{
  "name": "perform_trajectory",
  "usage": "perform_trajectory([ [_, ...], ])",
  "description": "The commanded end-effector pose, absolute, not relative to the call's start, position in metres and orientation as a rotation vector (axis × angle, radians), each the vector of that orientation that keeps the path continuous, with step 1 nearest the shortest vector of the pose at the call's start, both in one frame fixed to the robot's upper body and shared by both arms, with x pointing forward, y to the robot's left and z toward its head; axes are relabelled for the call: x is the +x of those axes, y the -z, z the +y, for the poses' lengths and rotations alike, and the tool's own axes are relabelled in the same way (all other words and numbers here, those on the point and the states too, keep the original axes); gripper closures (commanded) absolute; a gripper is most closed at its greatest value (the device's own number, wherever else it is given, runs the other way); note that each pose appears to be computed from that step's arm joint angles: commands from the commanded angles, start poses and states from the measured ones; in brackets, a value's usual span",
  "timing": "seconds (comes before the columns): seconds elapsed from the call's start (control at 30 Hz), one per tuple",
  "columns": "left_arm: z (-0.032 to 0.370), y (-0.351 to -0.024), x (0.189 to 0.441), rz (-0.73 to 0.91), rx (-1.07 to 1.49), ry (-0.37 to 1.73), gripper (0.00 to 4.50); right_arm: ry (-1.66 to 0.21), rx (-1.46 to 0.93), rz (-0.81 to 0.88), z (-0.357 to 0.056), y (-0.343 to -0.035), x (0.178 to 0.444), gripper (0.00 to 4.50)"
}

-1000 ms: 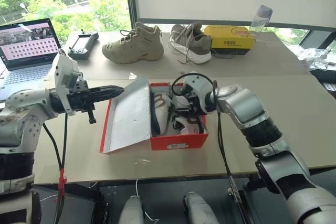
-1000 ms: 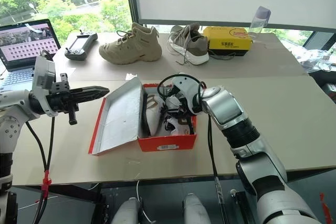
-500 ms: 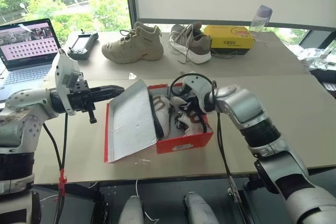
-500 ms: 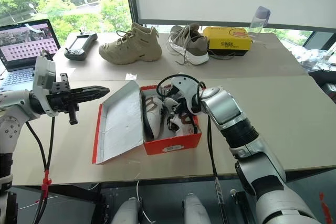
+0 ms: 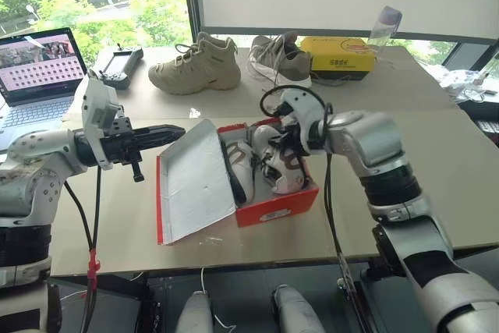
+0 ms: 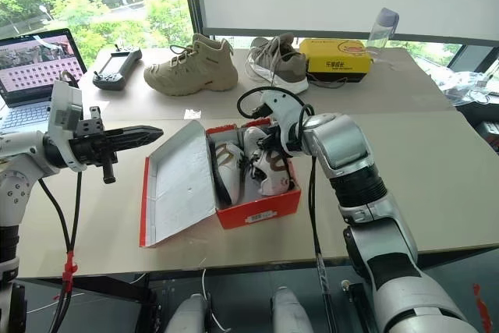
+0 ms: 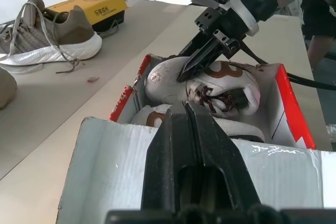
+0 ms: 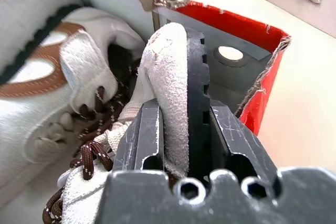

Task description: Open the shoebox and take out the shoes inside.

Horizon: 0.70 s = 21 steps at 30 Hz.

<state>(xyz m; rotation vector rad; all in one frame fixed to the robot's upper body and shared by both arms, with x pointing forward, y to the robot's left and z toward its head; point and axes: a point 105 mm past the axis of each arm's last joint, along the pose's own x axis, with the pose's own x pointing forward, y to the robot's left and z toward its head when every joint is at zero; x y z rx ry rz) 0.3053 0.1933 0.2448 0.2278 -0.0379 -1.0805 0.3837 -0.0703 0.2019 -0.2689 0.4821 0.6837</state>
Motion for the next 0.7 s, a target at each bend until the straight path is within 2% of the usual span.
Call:
perform_trajectory([
  [0.03,0.191,-0.255,0.304,-0.069,0.266,1.086,4.5,-0.699,-0.197,0.362,-0.066,-0.247,0.379,3.38],
  [0.23,0.192,-0.254,0.305,-0.065,0.269,1.083,4.5,-0.715,0.008,0.347,-0.068,-0.27,0.377,3.38],
  [0.57,0.191,-0.254,0.308,-0.066,0.274,1.086,4.5,-0.684,0.311,0.526,-0.093,-0.225,0.383,3.38],
  [0.7,0.19,-0.253,0.309,-0.062,0.273,1.088,4.5,-0.757,0.468,0.558,-0.092,-0.224,0.38,3.38],
])
